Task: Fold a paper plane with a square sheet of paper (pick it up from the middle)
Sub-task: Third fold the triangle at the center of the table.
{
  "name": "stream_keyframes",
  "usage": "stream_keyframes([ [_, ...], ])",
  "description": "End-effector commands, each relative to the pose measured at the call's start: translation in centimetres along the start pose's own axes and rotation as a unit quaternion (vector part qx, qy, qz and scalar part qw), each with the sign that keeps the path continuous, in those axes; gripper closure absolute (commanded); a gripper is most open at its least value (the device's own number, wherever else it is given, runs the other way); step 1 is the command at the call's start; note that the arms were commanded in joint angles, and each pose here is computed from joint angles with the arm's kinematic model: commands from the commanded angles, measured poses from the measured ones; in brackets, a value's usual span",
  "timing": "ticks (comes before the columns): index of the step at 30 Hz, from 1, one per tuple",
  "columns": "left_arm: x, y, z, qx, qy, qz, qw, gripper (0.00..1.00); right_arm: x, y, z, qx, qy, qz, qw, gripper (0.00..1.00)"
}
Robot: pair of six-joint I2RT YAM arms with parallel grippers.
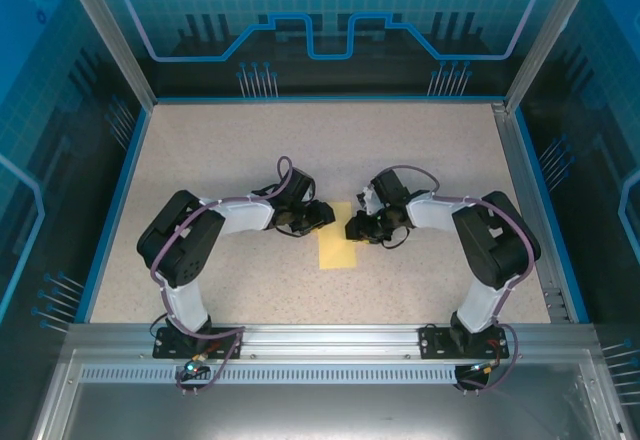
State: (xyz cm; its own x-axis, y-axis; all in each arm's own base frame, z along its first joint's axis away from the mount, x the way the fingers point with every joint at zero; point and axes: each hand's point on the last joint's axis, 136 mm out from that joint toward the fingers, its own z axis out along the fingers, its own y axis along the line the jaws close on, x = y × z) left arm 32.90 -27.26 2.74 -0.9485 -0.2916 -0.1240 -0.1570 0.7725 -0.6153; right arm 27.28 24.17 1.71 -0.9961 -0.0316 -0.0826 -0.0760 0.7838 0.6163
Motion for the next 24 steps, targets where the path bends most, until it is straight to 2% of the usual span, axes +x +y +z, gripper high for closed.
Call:
stream_keyframes([
  [1, 0.3, -0.4, 0.1, 0.003, 0.016, 0.013, 1.000, 0.57, 1.2, 0.2, 0.0, -0.003, 0.013, 0.016, 1.000, 0.71],
  [11, 0.5, -0.5, -0.5, 0.005, 0.014, 0.022, 1.000, 0.57, -0.4, -1.6, -1.3, 0.070, -0.029, 0.023, 0.997, 0.68],
  [19, 0.1, -3.3, -2.6, 0.051, 0.000, 0.049, 0.998, 0.57, -0.8, 0.5, -1.4, 0.023, -0.038, 0.012, 0.999, 0.68],
  [24, 0.3, -4.4, -2.4, 0.074, 0.010, 0.058, 0.996, 0.57, -1.3, 0.1, -2.9, 0.045, -0.071, 0.011, 0.996, 0.67],
])
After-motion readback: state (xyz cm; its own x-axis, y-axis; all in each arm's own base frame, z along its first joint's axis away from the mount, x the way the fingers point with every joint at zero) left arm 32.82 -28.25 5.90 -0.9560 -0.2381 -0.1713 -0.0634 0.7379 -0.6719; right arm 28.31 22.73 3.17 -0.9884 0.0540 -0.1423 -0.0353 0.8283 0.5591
